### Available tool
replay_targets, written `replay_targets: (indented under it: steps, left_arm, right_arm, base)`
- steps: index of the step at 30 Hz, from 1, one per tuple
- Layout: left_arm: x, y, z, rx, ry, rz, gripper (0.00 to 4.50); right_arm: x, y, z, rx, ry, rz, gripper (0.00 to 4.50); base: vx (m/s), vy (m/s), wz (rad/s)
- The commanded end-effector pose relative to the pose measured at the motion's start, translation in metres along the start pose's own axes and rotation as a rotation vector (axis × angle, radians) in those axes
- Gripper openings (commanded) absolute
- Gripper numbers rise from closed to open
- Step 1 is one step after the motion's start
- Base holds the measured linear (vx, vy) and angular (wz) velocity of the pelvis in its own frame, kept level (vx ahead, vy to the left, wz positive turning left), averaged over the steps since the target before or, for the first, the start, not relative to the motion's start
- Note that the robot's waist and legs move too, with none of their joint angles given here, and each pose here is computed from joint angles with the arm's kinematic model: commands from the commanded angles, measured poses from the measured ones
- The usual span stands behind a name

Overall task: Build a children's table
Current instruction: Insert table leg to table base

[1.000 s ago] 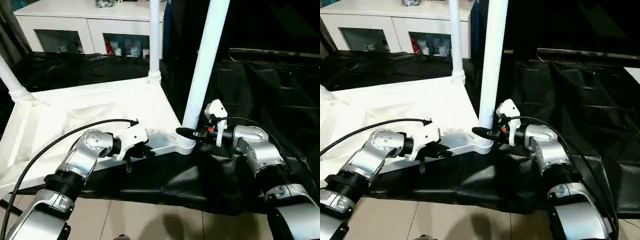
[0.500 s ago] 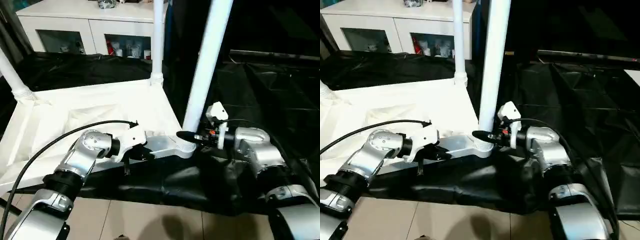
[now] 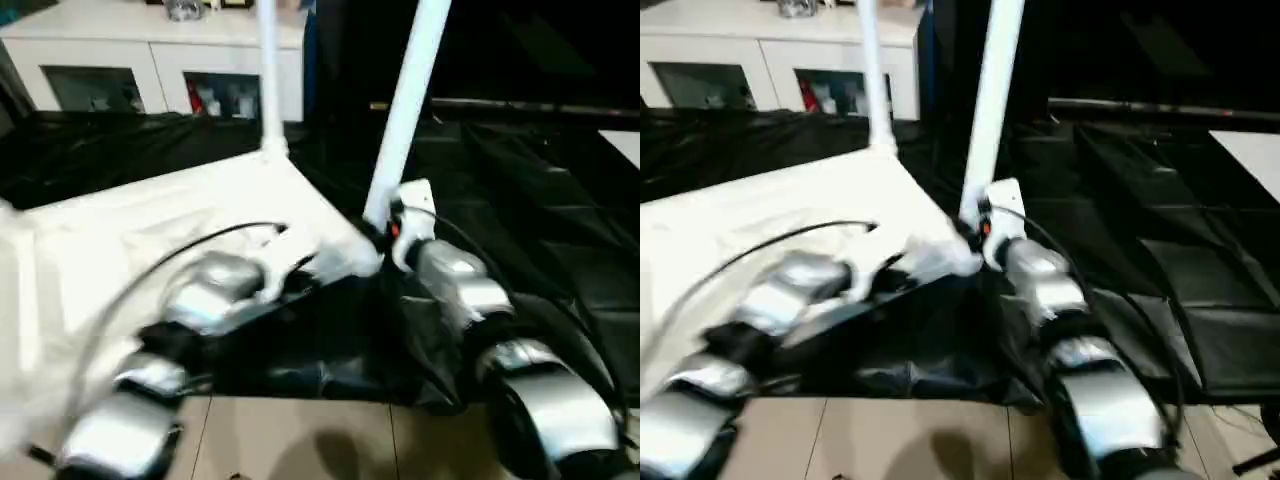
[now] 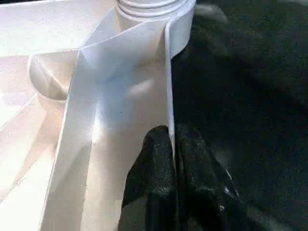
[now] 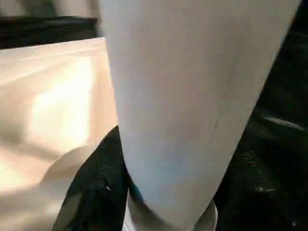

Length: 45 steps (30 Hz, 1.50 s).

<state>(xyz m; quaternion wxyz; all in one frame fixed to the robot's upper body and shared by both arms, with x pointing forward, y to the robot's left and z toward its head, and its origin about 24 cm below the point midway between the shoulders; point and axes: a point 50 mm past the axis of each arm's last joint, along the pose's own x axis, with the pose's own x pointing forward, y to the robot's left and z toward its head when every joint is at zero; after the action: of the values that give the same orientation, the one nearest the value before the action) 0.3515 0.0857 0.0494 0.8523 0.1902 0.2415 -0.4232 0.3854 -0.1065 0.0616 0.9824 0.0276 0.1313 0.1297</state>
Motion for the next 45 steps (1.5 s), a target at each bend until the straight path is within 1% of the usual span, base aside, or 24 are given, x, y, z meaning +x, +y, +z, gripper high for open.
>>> replay_targets:
  steps: [1, 2, 6, 13, 16, 18, 19, 20, 21, 22, 23, 24, 25, 26, 27, 28, 29, 31, 32, 35, 37, 38, 41, 45]
  left_arm:
    - [-0.004, 0.011, 0.012, -0.022, -0.046, 0.108, 0.00]
    - [-0.003, 0.010, 0.012, -0.022, -0.046, 0.108, 0.00]
    - [0.003, 0.002, 0.017, -0.037, -0.049, 0.109, 0.00]
    - [0.000, 0.005, 0.013, -0.040, -0.035, 0.112, 0.00]
    - [0.000, 0.005, 0.013, -0.034, -0.039, 0.103, 0.00]
    - [-0.001, 0.005, 0.013, -0.033, -0.042, 0.100, 0.00]
    - [-0.001, 0.005, 0.013, -0.033, -0.043, 0.099, 0.00]
    - [-0.001, 0.005, 0.014, -0.029, -0.049, 0.095, 0.00]
    - [-0.002, 0.005, 0.015, -0.024, -0.057, 0.091, 0.00]
    - [-0.002, 0.005, 0.016, -0.017, -0.066, 0.085, 0.00]
    - [-0.003, 0.005, 0.017, -0.003, -0.082, 0.075, 0.00]
    - [-0.003, 0.005, 0.018, 0.006, -0.090, 0.070, 0.00]
    - [-0.004, 0.005, 0.019, 0.026, -0.106, 0.061, 0.00]
    - [-0.005, 0.004, 0.020, 0.059, -0.120, 0.045, 0.00]
    - [-0.006, 0.003, 0.021, 0.083, -0.135, 0.027, 0.00]
    - [-0.007, 0.002, 0.021, 0.098, -0.144, 0.015, 0.00]
    - [-0.007, 0.002, 0.021, 0.097, -0.147, 0.010, 0.00]
    - [-0.008, 0.001, 0.020, 0.097, -0.156, -0.015, 0.00]
    - [-0.011, 0.000, 0.019, 0.113, -0.168, -0.047, 0.00]
    - [-0.017, 0.001, 0.015, 0.136, -0.180, -0.103, 0.00]
    - [-0.019, 0.001, 0.014, 0.144, -0.185, -0.121, 0.00]
    - [-0.023, 0.000, 0.013, 0.182, -0.210, -0.165, 0.00]
    - [-0.032, -0.004, 0.010, 0.210, -0.245, -0.255, 0.00]
    - [-0.036, -0.004, 0.009, 0.214, -0.262, -0.282, 0.00]
  right_arm:
    - [-0.011, -0.008, -0.052, 0.030, 0.225, -0.113, 1.89]
    - [-0.010, -0.008, -0.053, 0.030, 0.226, -0.113, 1.89]
    - [-0.007, 0.010, -0.056, 0.021, 0.262, -0.111, 1.89]
    - [-0.006, 0.015, -0.057, 0.005, 0.275, -0.103, 1.89]
    - [-0.005, 0.017, -0.053, 0.022, 0.250, -0.081, 1.89]
    - [-0.004, 0.018, -0.049, 0.018, 0.231, -0.064, 1.89]
    - [-0.003, 0.018, -0.047, 0.018, 0.223, -0.059, 2.24]
    - [-0.002, 0.018, -0.044, 0.020, 0.211, -0.051, 2.45]
    - [-0.001, 0.018, -0.040, 0.020, 0.195, -0.041, 2.45]
    - [0.000, 0.018, -0.036, 0.021, 0.180, -0.028, 2.63]
    - [0.001, 0.018, -0.031, 0.028, 0.157, -0.008, 2.67]
    - [0.001, 0.018, -0.028, 0.031, 0.146, 0.001, 2.67]
    - [0.002, 0.018, -0.023, 0.035, 0.124, 0.018, 2.84]
    - [0.003, 0.016, -0.014, 0.026, 0.072, 0.047, 2.95]
    - [0.003, 0.014, -0.009, 0.019, 0.044, 0.070, 2.95]
    - [0.003, 0.012, -0.006, 0.015, 0.027, 0.084, 3.12]
    - [0.003, 0.012, -0.005, 0.015, 0.023, 0.091, 3.19]
    - [0.001, 0.008, -0.001, 0.015, 0.006, 0.135, 3.19]
    - [-0.001, 0.003, 0.000, -0.007, -0.001, 0.198, 3.19]
    - [-0.012, -0.011, -0.002, -0.096, 0.005, 0.357, 3.19]
    - [-0.016, -0.014, -0.003, -0.117, 0.004, 0.405, 3.19]
    - [-0.024, -0.019, -0.002, -0.165, -0.012, 0.494, 3.19]
    - [-0.039, -0.029, -0.003, -0.205, -0.011, 0.643, 3.19]
    - [-0.046, -0.034, -0.002, -0.232, -0.005, 0.695, 3.19]
  base:
    - [0.000, 0.000, 0.00]
    - [0.000, 0.000, 0.00]
    - [0.000, 0.000, 0.00]
    - [0.000, 0.000, 0.00]
    - [0.000, 0.000, 0.00]
    - [0.000, 0.000, 0.00]
    - [0.000, 0.000, 0.00]
    - [0.000, 0.000, 0.00]
    - [0.000, 0.000, 0.00]
    - [0.000, 0.000, 0.00]
    - [0.000, 0.000, 0.00]
    - [0.000, 0.000, 0.00]
    - [0.000, 0.000, 0.00]
    - [0.000, 0.000, 0.00]
    - [0.000, 0.000, 0.00]
    - [0.000, 0.000, 0.00]
    - [0.000, 0.000, 0.00]
    - [0.000, 0.000, 0.00]
    - [0.000, 0.000, 0.00]
    - [0.037, -0.013, 0.01]
    - [0.069, -0.008, -0.04]
    - [0.000, 0.000, 0.00]
    - [0.000, 0.000, 0.00]
    - [0.000, 0.000, 0.00]
